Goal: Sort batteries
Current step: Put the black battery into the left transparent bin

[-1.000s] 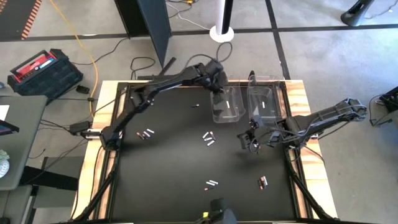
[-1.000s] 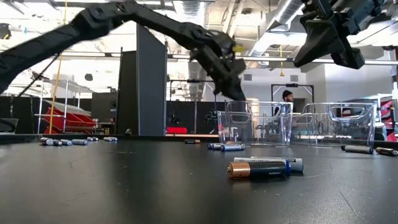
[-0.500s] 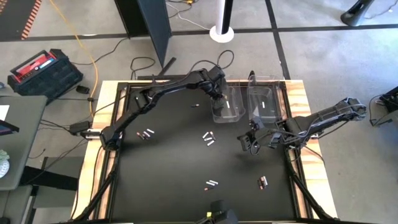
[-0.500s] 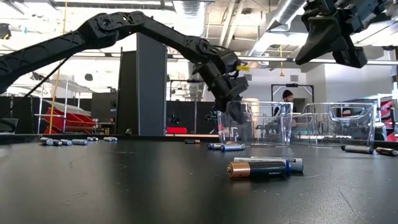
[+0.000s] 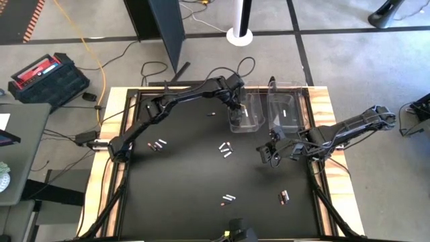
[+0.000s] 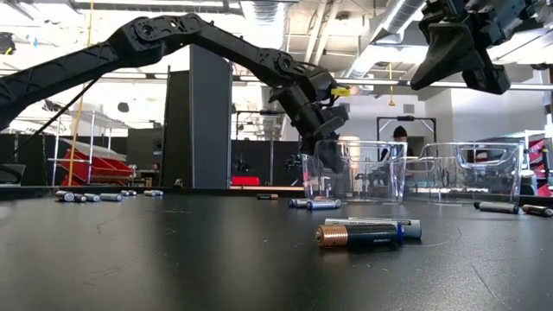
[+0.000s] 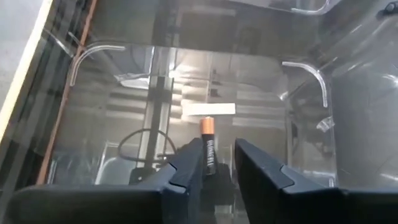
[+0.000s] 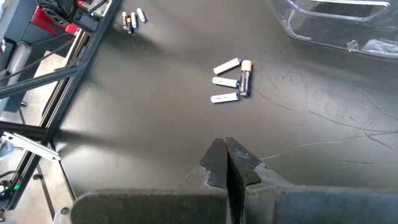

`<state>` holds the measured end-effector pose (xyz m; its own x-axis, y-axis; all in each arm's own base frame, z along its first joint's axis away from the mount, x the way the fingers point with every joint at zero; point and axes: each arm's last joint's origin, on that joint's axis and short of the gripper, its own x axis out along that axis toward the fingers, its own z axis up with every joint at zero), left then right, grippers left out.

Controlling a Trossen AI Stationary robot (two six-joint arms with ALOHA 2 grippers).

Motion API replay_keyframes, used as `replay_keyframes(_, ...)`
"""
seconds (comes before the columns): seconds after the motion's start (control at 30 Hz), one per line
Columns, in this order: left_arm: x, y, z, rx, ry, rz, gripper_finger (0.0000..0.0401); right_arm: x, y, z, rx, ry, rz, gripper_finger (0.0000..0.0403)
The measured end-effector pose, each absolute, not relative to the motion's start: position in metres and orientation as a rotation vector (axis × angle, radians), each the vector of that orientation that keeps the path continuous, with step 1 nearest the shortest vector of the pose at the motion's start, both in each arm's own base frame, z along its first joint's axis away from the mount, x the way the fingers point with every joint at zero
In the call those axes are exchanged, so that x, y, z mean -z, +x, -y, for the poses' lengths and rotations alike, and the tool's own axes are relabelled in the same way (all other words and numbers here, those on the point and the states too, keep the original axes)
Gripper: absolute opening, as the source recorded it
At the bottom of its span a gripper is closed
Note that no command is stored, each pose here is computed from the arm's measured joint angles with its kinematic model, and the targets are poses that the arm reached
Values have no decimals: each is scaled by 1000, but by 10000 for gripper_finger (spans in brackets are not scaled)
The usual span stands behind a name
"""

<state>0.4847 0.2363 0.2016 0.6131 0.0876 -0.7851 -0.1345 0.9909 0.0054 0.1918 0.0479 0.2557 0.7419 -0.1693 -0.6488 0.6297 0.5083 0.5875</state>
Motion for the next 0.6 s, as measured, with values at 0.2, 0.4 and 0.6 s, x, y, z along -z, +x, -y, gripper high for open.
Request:
replay_keyframes(0.2, -218, 486, -237, -150, -69, -858, 102, -256, 192, -48, 513, 920, -565, 9)
replay_keyframes(0.4, -255, 474, -242, -218, -108, -774, 102, -256, 192, -48, 514, 919, -565, 9)
replay_keyframes(0.6, -286, 441, -250, -311, -105, -873, 102, -255, 192, -47, 518, 917, -566, 9)
